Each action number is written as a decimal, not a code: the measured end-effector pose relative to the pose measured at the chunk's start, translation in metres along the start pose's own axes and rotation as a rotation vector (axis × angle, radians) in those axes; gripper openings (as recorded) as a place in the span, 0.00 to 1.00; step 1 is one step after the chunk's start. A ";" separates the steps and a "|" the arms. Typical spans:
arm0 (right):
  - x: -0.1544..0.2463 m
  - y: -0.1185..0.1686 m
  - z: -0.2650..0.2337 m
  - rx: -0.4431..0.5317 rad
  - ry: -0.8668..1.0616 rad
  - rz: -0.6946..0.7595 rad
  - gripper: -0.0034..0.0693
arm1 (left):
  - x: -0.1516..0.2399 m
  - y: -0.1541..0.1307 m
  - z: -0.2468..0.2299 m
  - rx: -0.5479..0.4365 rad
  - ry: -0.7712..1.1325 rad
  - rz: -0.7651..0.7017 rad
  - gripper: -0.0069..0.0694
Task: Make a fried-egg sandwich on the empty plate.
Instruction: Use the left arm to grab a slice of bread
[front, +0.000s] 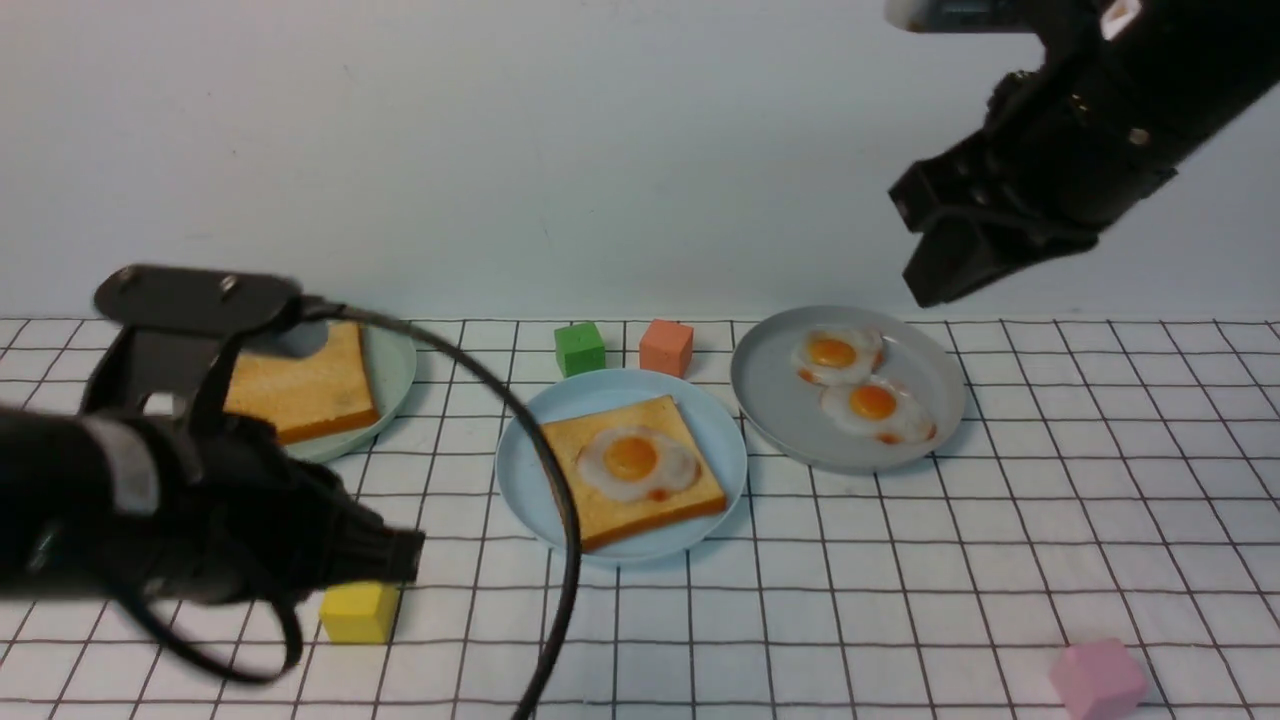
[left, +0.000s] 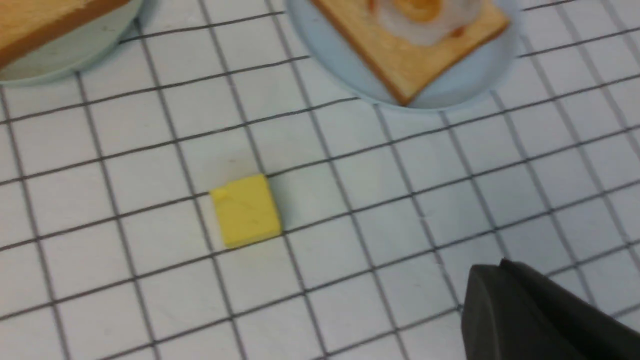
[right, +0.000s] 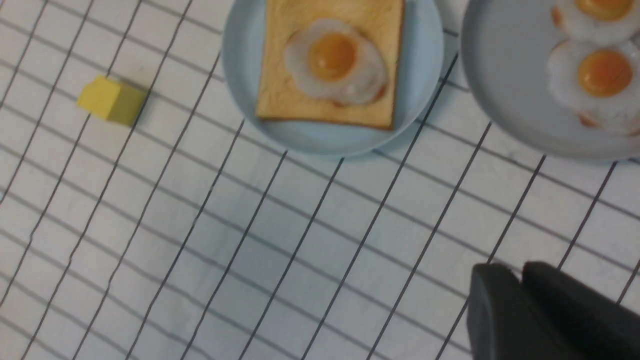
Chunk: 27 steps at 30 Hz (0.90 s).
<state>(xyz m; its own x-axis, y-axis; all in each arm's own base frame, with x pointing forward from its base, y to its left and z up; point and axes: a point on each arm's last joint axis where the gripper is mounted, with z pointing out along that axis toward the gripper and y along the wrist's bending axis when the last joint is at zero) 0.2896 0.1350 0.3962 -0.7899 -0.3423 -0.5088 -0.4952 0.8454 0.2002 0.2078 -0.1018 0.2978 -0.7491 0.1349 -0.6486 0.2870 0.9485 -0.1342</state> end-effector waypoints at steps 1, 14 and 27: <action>0.016 0.009 -0.006 -0.011 0.010 -0.016 0.08 | -0.011 0.010 0.015 -0.037 0.048 0.005 0.07; 0.131 0.036 -0.043 -0.036 -0.122 -0.210 0.05 | -0.087 0.116 0.109 -0.056 0.252 0.134 0.07; 0.157 0.036 -0.054 -0.020 -0.214 -0.225 0.07 | -0.115 0.172 0.172 -0.104 0.348 0.359 0.18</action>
<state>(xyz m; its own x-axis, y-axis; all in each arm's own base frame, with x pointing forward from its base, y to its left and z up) 0.1284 0.0896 0.3691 -0.5669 -0.4241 -0.7063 -0.6578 0.7491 0.0781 0.4461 -0.0039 0.2207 -0.7739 0.5279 -0.3499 0.5150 0.8461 0.1376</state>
